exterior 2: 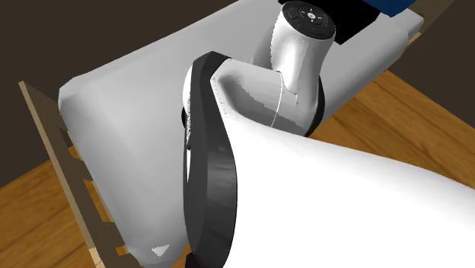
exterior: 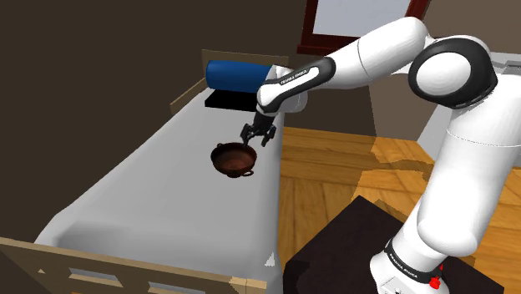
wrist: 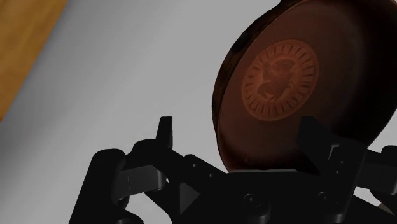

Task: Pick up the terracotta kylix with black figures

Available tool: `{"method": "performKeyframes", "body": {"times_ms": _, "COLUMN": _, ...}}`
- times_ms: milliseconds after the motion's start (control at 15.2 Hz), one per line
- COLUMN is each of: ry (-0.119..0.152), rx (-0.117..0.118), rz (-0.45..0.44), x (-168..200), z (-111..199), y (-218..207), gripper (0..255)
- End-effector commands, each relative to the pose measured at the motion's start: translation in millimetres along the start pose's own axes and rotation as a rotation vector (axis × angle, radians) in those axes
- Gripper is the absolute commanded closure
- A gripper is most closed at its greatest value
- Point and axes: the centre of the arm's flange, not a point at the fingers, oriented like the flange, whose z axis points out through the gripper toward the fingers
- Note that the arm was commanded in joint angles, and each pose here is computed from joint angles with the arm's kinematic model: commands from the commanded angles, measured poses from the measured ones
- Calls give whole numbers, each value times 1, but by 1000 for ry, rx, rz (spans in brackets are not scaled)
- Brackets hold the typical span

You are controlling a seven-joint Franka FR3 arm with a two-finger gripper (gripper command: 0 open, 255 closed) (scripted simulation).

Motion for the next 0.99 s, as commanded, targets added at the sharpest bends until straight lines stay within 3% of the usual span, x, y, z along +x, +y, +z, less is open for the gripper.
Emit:
{"method": "performKeyframes", "body": {"times_ms": 0, "ry": 1, "rx": 1, "rz": 1, "x": 2, "z": 11, "y": 2, "gripper": 0}}
{"method": "performKeyframes", "body": {"times_ms": 396, "ry": 1, "rx": 1, "rz": 1, "x": 0, "z": 34, "y": 8, "gripper": 0}}
{"method": "performKeyframes", "body": {"times_ms": 462, "ry": 0, "rx": 1, "rz": 1, "x": -1, "z": 33, "y": 8, "gripper": 255}}
{"method": "performKeyframes", "body": {"times_ms": 924, "ry": 0, "rx": 1, "rz": 1, "x": -1, "z": 33, "y": 8, "gripper": 255}}
